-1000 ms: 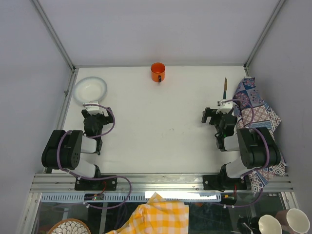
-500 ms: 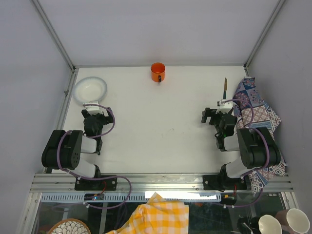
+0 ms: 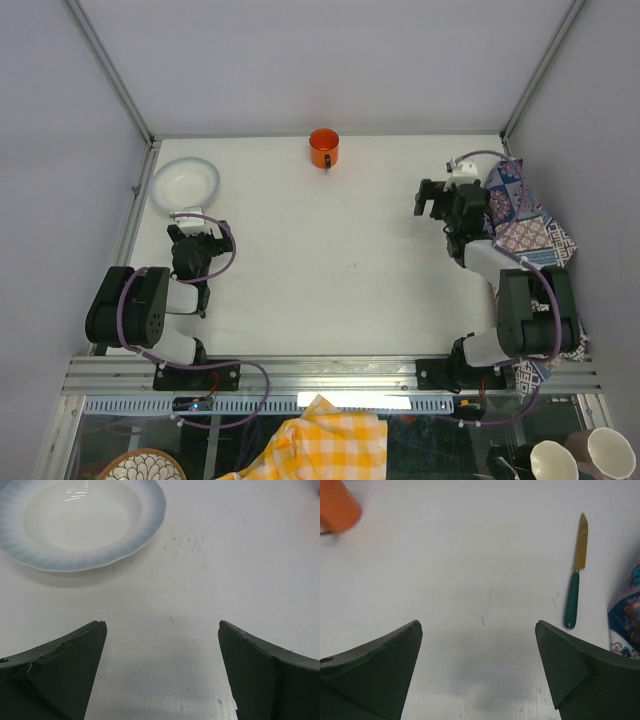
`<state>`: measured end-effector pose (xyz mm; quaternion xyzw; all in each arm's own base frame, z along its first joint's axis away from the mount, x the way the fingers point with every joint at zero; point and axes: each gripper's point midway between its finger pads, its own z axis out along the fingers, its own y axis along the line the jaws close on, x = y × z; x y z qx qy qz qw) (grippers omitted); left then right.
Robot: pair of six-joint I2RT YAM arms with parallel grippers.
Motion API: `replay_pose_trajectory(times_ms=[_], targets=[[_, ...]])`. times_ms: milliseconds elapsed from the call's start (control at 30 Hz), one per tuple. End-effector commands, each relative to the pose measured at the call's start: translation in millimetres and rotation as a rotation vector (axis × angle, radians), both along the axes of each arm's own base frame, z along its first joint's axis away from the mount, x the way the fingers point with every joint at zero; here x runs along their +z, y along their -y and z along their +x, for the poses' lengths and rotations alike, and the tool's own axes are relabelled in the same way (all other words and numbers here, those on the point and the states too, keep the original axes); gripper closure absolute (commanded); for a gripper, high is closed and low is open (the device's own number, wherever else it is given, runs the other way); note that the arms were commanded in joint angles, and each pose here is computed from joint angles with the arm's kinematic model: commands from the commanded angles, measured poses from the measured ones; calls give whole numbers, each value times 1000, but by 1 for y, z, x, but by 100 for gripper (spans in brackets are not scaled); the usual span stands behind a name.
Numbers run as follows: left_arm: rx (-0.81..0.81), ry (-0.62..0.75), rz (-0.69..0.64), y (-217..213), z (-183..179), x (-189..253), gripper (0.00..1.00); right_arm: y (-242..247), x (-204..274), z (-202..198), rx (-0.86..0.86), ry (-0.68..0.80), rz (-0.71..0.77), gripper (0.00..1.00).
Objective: Set the dinner table for one person
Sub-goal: Pick up the napkin from the corner of the board.
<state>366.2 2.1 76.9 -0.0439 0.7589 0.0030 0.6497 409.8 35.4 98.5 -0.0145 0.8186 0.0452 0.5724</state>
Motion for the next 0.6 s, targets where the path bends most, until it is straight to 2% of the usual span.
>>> replay_pose_trajectory(times_ms=[0,133,233,300,467,567], targets=[[-19,79,-11,2,11,23,1,-10,95,15,-10,28,92,0],[-20,80,-10,2,11,23,1,-8,140,14,-21,-105,81,0],[-19,79,-10,2,11,23,1,-20,154,7,4,-220,68,0],[-19,80,-10,2,11,23,1,-23,163,-2,12,-245,64,0],[-19,80,-10,2,11,23,1,11,165,-16,-69,-200,77,0],[-19,82,-10,2,11,24,1,-9,145,-26,-20,-326,60,0]])
